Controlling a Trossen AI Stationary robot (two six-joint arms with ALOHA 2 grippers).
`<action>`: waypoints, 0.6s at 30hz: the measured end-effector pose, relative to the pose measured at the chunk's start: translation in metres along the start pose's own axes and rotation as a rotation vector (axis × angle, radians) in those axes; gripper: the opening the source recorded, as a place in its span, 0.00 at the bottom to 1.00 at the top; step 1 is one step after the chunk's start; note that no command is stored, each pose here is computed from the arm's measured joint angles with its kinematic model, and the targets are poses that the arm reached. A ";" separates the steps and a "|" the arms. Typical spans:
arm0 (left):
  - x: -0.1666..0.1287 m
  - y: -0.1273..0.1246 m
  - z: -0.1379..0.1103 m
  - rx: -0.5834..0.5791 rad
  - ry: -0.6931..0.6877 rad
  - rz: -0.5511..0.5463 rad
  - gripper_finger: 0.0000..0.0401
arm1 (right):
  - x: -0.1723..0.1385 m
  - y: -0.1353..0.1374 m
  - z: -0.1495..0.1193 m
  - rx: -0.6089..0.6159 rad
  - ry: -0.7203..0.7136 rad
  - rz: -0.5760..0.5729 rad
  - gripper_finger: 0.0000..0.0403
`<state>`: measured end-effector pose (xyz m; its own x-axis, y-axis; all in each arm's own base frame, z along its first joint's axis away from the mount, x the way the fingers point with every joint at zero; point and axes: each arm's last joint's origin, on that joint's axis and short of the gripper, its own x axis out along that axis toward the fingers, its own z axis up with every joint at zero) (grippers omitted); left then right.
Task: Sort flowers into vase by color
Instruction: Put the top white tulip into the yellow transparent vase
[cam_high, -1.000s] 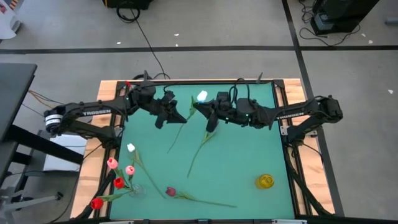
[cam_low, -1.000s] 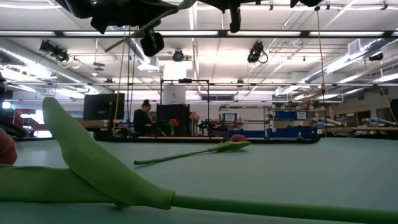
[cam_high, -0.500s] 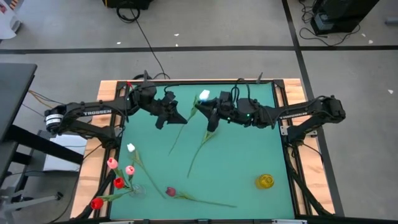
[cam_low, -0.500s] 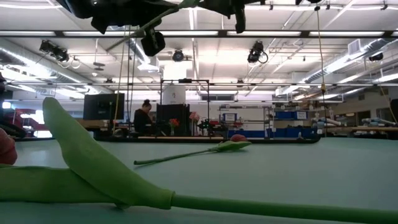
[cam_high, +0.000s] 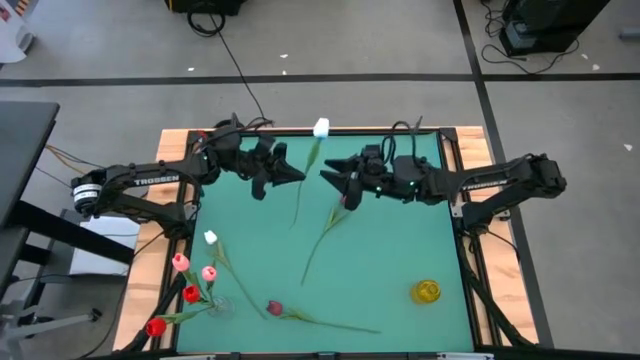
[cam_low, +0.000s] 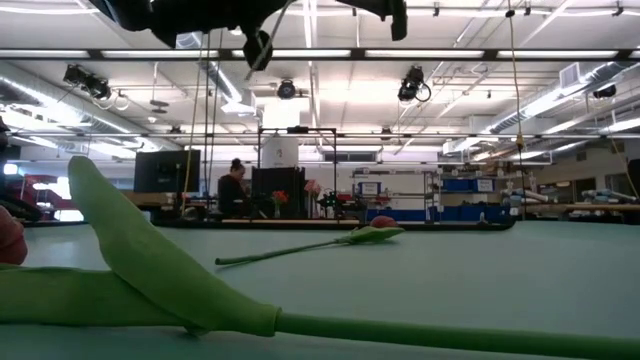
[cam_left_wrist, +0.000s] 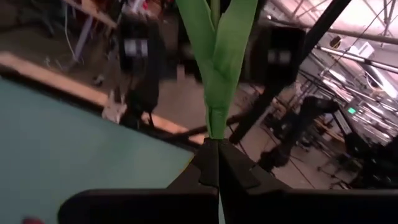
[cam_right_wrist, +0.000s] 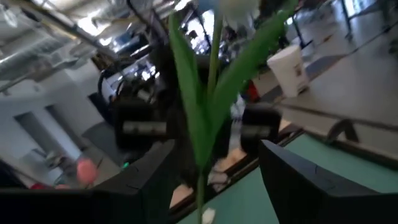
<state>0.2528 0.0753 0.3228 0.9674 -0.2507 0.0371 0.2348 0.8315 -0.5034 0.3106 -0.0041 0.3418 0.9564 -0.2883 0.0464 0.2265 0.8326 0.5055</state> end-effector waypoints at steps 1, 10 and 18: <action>0.000 0.000 0.001 0.008 -0.014 0.004 0.00 | 0.002 0.000 -0.003 0.003 0.012 0.006 0.57; 0.014 -0.005 -0.007 0.106 -0.027 -0.006 0.00 | 0.014 -0.002 -0.014 0.012 0.014 0.038 0.57; 0.028 -0.002 -0.016 0.110 -0.026 -0.020 0.00 | 0.014 -0.004 -0.011 -0.024 0.030 0.094 0.41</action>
<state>0.2782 0.0589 0.3111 0.9643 -0.2556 0.0692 0.2613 0.8764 -0.4046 0.3258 -0.0058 0.3307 0.9786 -0.1948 0.0667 0.1398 0.8664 0.4794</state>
